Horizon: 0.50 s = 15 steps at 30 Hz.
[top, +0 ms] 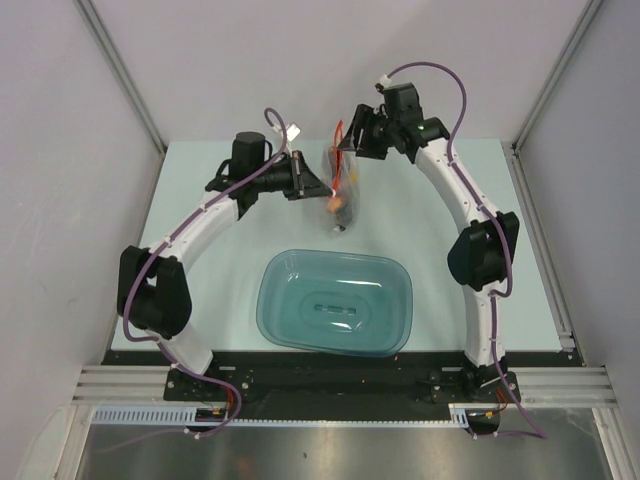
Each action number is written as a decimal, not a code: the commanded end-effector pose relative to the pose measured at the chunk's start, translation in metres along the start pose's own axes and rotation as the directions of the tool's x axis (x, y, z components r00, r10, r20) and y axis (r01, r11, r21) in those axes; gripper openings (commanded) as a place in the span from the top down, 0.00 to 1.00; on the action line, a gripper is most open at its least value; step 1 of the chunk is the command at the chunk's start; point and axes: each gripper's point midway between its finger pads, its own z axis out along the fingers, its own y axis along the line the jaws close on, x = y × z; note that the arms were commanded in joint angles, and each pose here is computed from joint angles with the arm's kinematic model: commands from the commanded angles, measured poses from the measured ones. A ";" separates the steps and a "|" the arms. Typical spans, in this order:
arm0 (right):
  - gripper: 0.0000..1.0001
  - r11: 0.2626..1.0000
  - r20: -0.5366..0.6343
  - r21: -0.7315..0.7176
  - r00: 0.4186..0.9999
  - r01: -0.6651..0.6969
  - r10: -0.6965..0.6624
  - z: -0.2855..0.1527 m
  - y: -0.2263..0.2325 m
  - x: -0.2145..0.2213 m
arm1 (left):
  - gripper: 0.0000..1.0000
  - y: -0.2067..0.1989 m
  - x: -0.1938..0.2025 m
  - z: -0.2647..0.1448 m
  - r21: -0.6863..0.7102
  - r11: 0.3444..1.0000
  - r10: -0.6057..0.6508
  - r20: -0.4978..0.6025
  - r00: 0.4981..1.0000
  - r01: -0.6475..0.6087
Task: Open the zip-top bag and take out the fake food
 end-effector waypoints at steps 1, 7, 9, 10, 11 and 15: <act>0.42 1.000 0.015 0.002 1.000 0.016 -0.016 0.001 0.009 -0.003 | 1.00 -0.019 -0.008 -0.005 0.042 0.997 0.058 0.014 0.998 -0.059; 0.57 1.000 -0.015 -0.001 1.000 0.012 -0.012 0.009 0.009 0.006 | 1.00 -0.018 -0.007 -0.008 0.025 0.997 0.068 0.010 0.998 -0.068; 0.61 0.999 -0.010 -0.009 0.999 0.032 -0.032 0.007 0.013 0.005 | 0.98 -0.017 -0.009 -0.011 -0.006 0.997 0.073 0.013 0.997 -0.073; 0.67 0.999 -0.007 -0.017 0.999 0.043 -0.043 0.006 0.016 0.004 | 0.94 -0.016 -0.010 -0.012 -0.018 0.996 0.089 0.016 0.996 -0.089; 0.71 0.998 -0.005 -0.029 0.999 0.049 -0.049 0.005 0.019 0.004 | 0.92 -0.018 -0.014 -0.013 -0.026 0.995 0.102 0.024 0.994 -0.101; 0.90 0.995 -0.013 -0.084 0.998 0.054 -0.055 0.002 0.034 0.005 | 0.74 -0.014 -0.026 -0.020 -0.116 0.987 0.113 0.042 0.993 -0.107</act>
